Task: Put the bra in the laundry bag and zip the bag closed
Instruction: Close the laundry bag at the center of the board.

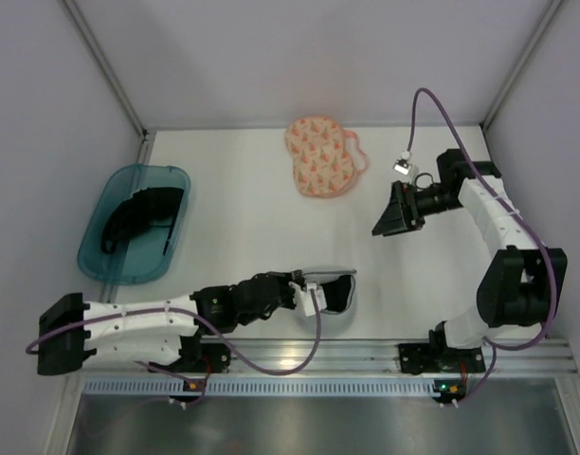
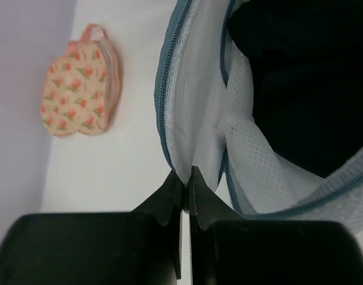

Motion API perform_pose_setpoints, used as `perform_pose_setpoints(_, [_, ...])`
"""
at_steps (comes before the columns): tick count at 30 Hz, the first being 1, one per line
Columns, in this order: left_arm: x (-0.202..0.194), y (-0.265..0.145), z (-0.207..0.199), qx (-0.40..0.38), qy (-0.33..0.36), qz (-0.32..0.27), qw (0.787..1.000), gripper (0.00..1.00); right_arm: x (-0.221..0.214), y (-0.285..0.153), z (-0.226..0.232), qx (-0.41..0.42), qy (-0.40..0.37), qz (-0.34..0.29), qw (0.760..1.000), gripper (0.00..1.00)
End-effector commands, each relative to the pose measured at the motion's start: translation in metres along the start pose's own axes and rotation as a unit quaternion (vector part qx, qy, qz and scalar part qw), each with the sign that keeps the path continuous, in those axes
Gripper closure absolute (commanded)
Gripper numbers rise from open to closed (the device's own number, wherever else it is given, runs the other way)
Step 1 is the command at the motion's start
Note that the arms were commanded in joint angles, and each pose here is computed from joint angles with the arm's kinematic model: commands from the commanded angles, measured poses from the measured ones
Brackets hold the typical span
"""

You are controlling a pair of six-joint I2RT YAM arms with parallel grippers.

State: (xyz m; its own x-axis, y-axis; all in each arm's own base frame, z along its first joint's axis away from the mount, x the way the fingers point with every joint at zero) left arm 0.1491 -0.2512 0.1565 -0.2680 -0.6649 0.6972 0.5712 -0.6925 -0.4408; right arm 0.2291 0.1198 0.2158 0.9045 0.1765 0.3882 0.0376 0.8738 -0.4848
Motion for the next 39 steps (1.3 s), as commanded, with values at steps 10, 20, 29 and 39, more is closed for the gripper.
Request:
perform_pose_setpoints(10, [0.047,-0.055,-0.019,0.022,0.36,-0.338,0.869,1.0,0.027,0.022,-0.008,0.059,-0.056,0.059,0.995,0.0])
perform_pose_setpoints(20, [0.028,-0.07,-0.049,0.02,0.442,-0.401,0.802,1.0,-0.029,0.102,0.004,0.135,-0.117,0.176,0.968,0.03])
perform_pose_setpoints(29, [0.026,-0.081,-0.061,-0.018,0.442,-0.43,0.787,1.0,-0.036,0.14,0.02,0.217,-0.163,0.205,0.94,0.06])
perform_pose_setpoints(39, [0.023,-0.081,-0.066,-0.05,0.431,-0.424,0.795,1.0,-0.046,0.179,0.04,0.233,-0.242,0.244,0.91,0.04])
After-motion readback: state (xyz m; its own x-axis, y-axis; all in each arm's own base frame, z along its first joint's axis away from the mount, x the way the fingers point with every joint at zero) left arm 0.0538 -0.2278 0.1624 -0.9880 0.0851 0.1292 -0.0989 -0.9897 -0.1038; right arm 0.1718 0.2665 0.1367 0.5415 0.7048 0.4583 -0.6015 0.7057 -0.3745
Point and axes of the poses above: each gripper's point midway between its finger pads, its own y axis out along the fingers, its own z axis along the line the jaws close on, x = y × z, the point moved 4 cm from there along -y, back along the fingers, and after that the axes turned 1 degree about -y, right-handed, at the moved point
